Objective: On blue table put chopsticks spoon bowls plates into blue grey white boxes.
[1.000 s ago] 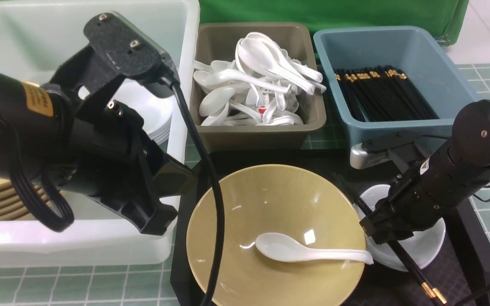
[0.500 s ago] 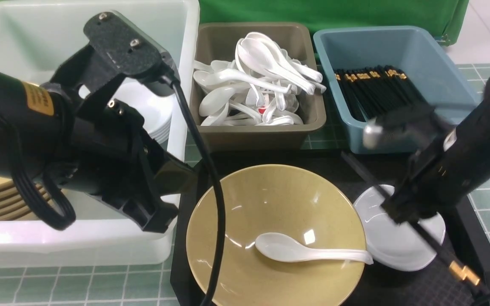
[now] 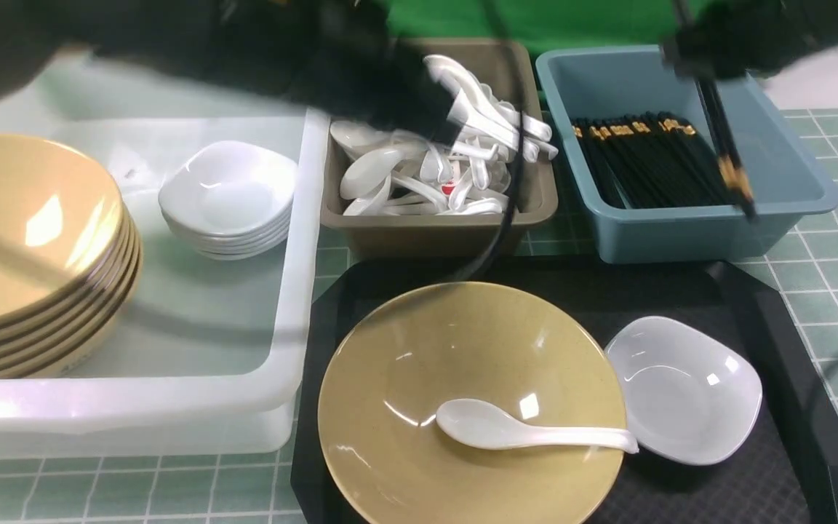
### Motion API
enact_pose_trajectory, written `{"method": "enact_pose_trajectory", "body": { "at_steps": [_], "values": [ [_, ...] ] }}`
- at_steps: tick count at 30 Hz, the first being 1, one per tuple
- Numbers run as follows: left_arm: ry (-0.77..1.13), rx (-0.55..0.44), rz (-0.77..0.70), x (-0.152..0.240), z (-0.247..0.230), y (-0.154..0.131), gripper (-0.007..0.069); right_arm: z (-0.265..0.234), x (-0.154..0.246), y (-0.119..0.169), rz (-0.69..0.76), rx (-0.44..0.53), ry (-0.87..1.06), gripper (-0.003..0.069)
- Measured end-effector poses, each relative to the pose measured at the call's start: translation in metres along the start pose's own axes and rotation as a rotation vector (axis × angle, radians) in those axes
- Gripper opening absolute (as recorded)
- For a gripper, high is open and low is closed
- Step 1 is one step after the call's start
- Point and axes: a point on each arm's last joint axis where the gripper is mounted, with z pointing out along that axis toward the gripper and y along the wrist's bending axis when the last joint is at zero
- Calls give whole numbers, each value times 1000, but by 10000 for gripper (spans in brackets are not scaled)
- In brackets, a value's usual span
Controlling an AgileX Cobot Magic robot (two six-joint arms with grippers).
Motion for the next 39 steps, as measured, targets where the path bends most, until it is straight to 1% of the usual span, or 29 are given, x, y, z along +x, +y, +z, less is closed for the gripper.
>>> {"method": "enact_pose_trajectory", "body": {
  "at_steps": [1, 3, 4, 6, 7, 9, 11, 13, 14, 15, 16, 17, 18, 19, 20, 21, 22, 23, 26, 27, 28, 29, 30, 31, 32, 33, 35, 37, 39],
  "values": [
    [-30, -9, 18, -13, 10, 5, -6, 21, -7, -8, 38, 15, -26, 152],
    [-40, -11, 23, -20, 19, 9, -6, 45, -12, -16, 73, 28, -32, 152],
    [-45, -13, 24, -22, 19, 9, -6, 45, -11, -17, 75, 28, -33, 152],
    [-45, -13, 24, -24, 26, 11, -6, 75, -11, -29, 110, 44, -15, 152],
    [-42, -13, 25, -23, 27, 11, -6, 79, -10, -31, 112, 47, -8, 154],
    [-24, -8, 32, -22, 27, 11, -6, 96, -6, -39, 123, 55, 46, 172],
    [-5, -4, 44, -21, 24, 10, -6, 101, -3, -41, 127, 55, 94, 212],
    [33, 5, 66, -21, 9, 7, -6, 97, -1, -42, 114, 49, 197, 347],
    [39, 8, 68, -21, 6, 6, -6, 97, 0, -42, 103, 47, 205, 356],
    [60, 15, 77, -22, -13, 2, -6, 87, -2, -40, 62, 30, 260, 435],
    [68, 18, 78, -22, -13, 2, -6, 84, -2, -40, 50, 25, 276, 444],
    [72, 19, 86, -22, -26, 0, -6, 78, -3, -36, 22, 12, 302, 485],
    [66, 15, 96, -22, -46, -5, -6, 63, -5, -29, -30, -16, 346, 537],
    [64, 13, 100, -19, -59, -8, -6, 52, -6, -21, -68, -39, 369, 558],
    [63, 12, 102, -18, -61, -8, -6, 50, -6, -19, -83, -47, 374, 561],
    [72, 13, 106, -6, -79, -15, -6, 32, -9, 0, -154, -99, 394, 577],
    [73, 12, 107, 3, -91, -20, -6, 20, -10, 14, -200, -129, 390, 579],
    [75, 13, 105, 6, -95, -21, -6, 16, -11, 17, -207, -134, 386, 579],
    [90, 19, 99, 29, -114, -31, -6, -9, -7, 53, -320, -202, 368, 578],
    [93, 19, 97, 44, -126, -37, -6, -22, 7, 81, -404, -260, 388, 574],
    [104, 22, 93, 56, -131, -41, -6, -28, 15, 97, -451, -293, 401, 573],
    [112, 25, 92, 59, -129, -41, -6, -30, 19, 103, -478, -308, 407, 573],
    [130, 30, 87, 74, -134, -46, -6, -37, 37, 127, -566, -366, 439, 572],
    [128, 29, 88, 76, -136, -46, -6, -37, 39, 126, -571, -368, 446, 572],
    [150, 34, 84, 92, -138, -50, -6, -39, 62, 151, -686, -432, 495, 573],
    [158, 36, 83, 95, -137, -51, -6, -38, 68, 156, -715, -445, 506, 573],
    [188, 45, 72, 111, -137, -55, -6, -35, 95, 173, -835, -481, 574, 573],
    [218, 52, 59, 123, -133, -57, -6, -29, 112, 180, -915, -481, 624, 573],
    [236, 57, 51, 129, -129, -57, -6, -22, 122, 183, -954, -470, 663, 573]
  ]
}}
